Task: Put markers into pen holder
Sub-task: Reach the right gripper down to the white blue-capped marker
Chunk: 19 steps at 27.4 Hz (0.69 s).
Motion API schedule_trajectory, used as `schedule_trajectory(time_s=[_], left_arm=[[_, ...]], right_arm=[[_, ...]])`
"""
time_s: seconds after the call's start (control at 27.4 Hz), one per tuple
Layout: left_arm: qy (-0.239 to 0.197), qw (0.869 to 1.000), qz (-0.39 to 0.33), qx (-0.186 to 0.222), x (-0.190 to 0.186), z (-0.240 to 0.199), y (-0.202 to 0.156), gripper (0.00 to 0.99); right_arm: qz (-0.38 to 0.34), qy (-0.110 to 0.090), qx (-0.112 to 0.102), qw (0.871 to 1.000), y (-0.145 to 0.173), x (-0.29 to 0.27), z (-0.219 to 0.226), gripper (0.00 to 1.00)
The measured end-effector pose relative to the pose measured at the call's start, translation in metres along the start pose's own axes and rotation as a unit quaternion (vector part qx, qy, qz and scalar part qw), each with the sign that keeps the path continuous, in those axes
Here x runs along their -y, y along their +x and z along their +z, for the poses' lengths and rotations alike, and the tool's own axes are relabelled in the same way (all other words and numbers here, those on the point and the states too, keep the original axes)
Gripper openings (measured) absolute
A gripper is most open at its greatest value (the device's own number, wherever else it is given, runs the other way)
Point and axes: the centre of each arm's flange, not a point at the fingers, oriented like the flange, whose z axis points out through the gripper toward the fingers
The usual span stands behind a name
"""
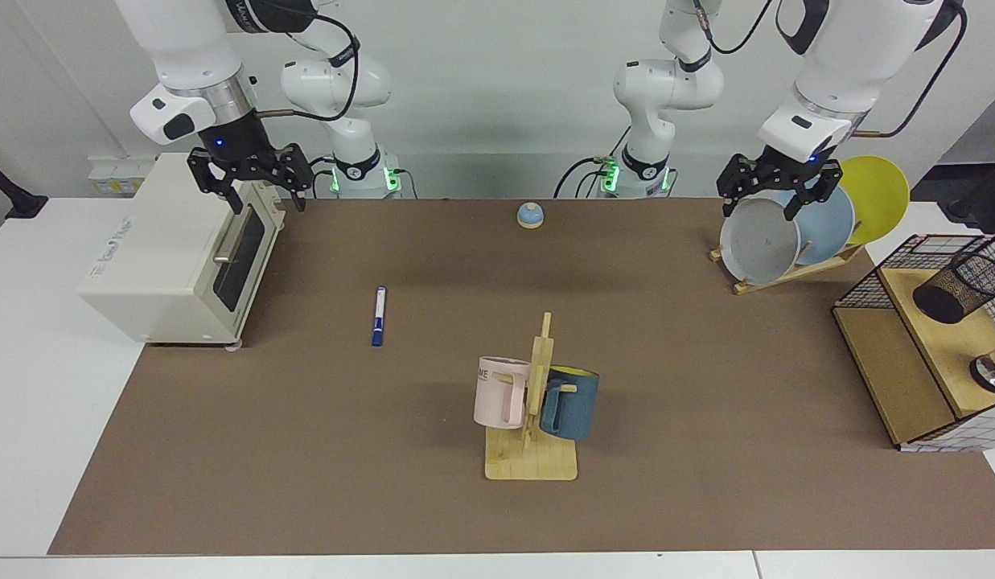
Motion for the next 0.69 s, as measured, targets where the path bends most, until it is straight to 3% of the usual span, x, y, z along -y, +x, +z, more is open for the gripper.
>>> schedule_trajectory(time_s=[0.33, 0.69], left_arm=[[0.000, 1.000, 0.005, 0.002, 0.000, 0.004, 0.000, 0.991], [0.000, 0.999, 0.049, -0.008, 0.000, 0.024, -0.014, 0.991]], right_arm=[[0.001, 0.000, 0.004, 1.000, -0.003, -0.001, 0.003, 1.00], [-0.004, 0.001, 0.027, 1.000, -0.005, 0.005, 0.032, 1.00]])
